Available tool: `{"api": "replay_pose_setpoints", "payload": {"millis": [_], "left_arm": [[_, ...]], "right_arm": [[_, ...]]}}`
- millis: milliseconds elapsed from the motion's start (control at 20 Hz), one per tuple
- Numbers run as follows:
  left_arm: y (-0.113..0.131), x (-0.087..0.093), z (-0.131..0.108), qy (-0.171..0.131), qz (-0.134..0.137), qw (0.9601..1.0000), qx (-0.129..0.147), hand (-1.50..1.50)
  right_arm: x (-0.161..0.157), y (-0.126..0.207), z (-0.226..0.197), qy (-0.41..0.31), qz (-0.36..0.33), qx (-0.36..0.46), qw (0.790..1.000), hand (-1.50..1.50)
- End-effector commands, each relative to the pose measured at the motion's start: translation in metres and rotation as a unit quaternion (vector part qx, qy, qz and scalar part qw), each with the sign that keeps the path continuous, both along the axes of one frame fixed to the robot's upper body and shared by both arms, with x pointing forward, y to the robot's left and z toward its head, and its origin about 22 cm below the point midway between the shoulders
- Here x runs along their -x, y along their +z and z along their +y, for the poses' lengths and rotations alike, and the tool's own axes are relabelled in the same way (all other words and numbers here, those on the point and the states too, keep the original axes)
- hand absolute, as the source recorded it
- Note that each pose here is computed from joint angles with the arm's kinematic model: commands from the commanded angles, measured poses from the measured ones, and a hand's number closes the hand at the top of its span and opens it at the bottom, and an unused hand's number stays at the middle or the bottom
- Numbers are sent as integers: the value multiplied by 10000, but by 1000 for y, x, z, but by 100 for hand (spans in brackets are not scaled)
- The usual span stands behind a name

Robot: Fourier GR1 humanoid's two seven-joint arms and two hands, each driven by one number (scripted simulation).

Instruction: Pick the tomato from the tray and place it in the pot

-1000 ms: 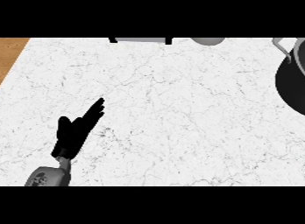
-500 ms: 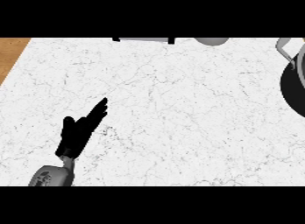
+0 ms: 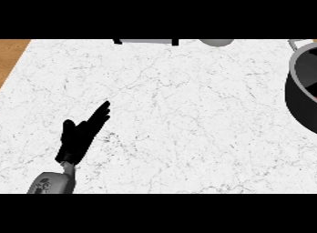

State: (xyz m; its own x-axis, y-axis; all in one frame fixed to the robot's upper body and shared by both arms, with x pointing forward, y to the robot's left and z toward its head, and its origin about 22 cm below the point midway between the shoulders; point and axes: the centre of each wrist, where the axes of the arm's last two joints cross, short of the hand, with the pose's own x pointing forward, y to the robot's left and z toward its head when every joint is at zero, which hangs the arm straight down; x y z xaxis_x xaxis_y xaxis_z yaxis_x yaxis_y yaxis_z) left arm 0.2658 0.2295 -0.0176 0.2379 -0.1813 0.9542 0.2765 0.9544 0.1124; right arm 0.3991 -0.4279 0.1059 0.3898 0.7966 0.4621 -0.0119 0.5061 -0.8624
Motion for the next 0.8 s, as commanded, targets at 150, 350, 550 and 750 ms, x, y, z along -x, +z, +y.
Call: {"api": "replay_pose_setpoints", "payload": {"millis": [150, 350, 550, 750], "left_arm": [[-14, 7, 10, 160, 90, 9998, 28, 0], [-6, 0, 17, 145, 79, 9999, 44, 0], [-2, 7, 12, 38, 43, 10000, 1, 0], [-7, 13, 18, 96, 39, 9999, 62, 0]], "right_arm": [[1, 24, -15, -723, -2212, -1636, 9587, -150], [15, 51, -47, -1376, -2973, -1940, 9247, -150], [42, 48, -79, -1622, -3582, -2119, 8947, -150], [78, 47, -116, -1676, -3864, -2336, 8764, -150]]}}
